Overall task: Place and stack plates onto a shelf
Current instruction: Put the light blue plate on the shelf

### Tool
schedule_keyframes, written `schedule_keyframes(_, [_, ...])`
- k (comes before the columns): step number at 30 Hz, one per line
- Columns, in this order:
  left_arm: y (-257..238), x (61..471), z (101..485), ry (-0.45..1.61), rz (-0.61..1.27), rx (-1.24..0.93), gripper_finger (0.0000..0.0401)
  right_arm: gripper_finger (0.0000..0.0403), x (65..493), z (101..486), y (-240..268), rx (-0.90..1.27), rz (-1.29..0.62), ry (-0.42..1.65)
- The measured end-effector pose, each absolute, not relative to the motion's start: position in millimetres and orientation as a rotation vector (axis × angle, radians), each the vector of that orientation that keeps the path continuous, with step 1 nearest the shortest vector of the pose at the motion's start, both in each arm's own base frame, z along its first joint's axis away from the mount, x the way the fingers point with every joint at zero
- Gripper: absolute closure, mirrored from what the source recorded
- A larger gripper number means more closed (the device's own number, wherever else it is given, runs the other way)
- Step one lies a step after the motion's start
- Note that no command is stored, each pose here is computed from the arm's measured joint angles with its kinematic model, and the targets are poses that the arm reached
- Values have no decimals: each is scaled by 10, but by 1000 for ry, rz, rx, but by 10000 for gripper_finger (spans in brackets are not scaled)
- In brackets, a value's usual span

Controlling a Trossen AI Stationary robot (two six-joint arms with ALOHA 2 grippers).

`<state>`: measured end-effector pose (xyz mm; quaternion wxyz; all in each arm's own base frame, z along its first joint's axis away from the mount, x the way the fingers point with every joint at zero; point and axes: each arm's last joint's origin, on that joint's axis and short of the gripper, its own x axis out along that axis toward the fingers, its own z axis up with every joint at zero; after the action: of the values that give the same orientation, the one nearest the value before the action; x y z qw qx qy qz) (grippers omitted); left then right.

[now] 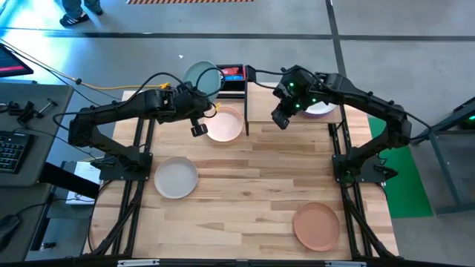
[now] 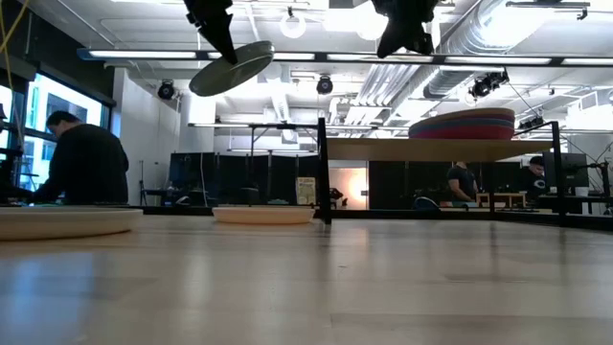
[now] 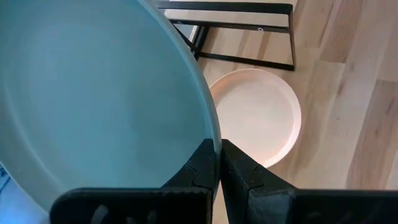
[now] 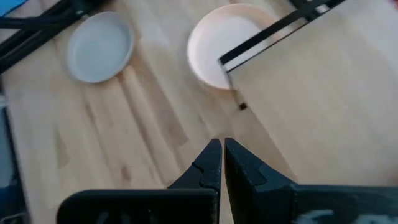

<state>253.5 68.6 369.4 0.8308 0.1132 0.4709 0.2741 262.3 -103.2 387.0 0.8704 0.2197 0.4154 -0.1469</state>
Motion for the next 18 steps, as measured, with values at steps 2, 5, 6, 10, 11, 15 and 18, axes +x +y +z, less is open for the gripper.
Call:
schedule_keyframes(2, [685, 2535, 3694, 999, 581, 240, 400, 402, 2626, 3870, -1026, 475, -293, 867])
schedule_keyframes(5, [672, 2539, 3694, 999, 576, 242, 400, 402, 2627, 3872, -1023, 481, -282, 865])
schedule_keyframes(6, [664, 2541, 3694, 998, 573, 244, 400, 402, 2627, 3873, -1021, 486, -272, 865])
schedule_keyframes(10, [598, 2558, 3694, 996, 544, 266, 400, 402, 2638, 3882, -1024, 483, -269, 850])
schedule_keyframes(11, [579, 2562, 3694, 995, 537, 271, 400, 402, 2642, 3885, -1026, 488, -272, 844])
schedule_keyframes(15, [479, 2583, 3695, 996, 491, 320, 400, 402, 2654, 3895, -1032, 509, -286, 824])
schedule_keyframes(18, [391, 2596, 3698, 992, 476, 357, 400, 402, 2655, 3892, -1016, 538, -288, 829])
